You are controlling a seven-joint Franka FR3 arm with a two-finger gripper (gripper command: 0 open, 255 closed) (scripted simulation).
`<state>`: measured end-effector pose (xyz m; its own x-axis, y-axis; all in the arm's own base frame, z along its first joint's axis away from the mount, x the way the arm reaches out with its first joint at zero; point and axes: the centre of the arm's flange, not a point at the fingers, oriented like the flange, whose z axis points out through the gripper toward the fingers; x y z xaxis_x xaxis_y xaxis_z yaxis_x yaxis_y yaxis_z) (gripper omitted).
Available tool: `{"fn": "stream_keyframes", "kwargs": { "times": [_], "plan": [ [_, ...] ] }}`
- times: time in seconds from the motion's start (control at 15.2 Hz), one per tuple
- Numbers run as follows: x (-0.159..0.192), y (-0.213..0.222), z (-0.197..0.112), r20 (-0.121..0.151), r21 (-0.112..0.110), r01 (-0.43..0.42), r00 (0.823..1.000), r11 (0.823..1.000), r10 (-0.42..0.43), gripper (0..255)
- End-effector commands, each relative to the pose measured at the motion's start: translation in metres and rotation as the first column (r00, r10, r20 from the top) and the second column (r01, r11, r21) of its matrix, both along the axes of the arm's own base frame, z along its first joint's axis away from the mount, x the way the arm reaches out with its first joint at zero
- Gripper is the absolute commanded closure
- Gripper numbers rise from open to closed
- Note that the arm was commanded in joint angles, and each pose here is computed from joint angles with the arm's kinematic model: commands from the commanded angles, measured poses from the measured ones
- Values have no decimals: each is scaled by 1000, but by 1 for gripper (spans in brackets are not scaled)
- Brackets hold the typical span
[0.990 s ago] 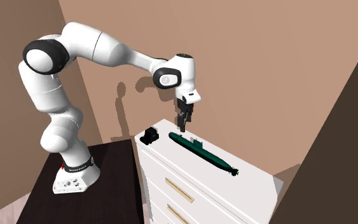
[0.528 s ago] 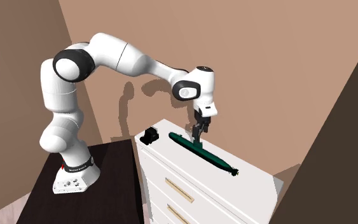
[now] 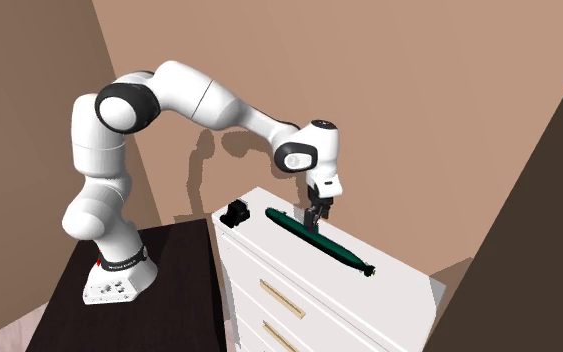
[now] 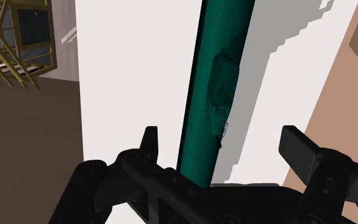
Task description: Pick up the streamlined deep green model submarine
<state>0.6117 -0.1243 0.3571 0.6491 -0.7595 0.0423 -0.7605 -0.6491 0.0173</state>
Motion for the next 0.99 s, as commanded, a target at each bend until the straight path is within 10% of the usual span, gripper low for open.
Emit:
{"fn": "stream_keyframes", "kwargs": {
  "times": [0.0,0.07,0.92],
  "plan": [
    [0,-1,-4,0,0,0,1000,1000,0,0],
    [0,-1,-3,0,0,0,1000,1000,0,255],
    [0,-1,18,0,0,0,1000,1000,0,255]
  ]
}}
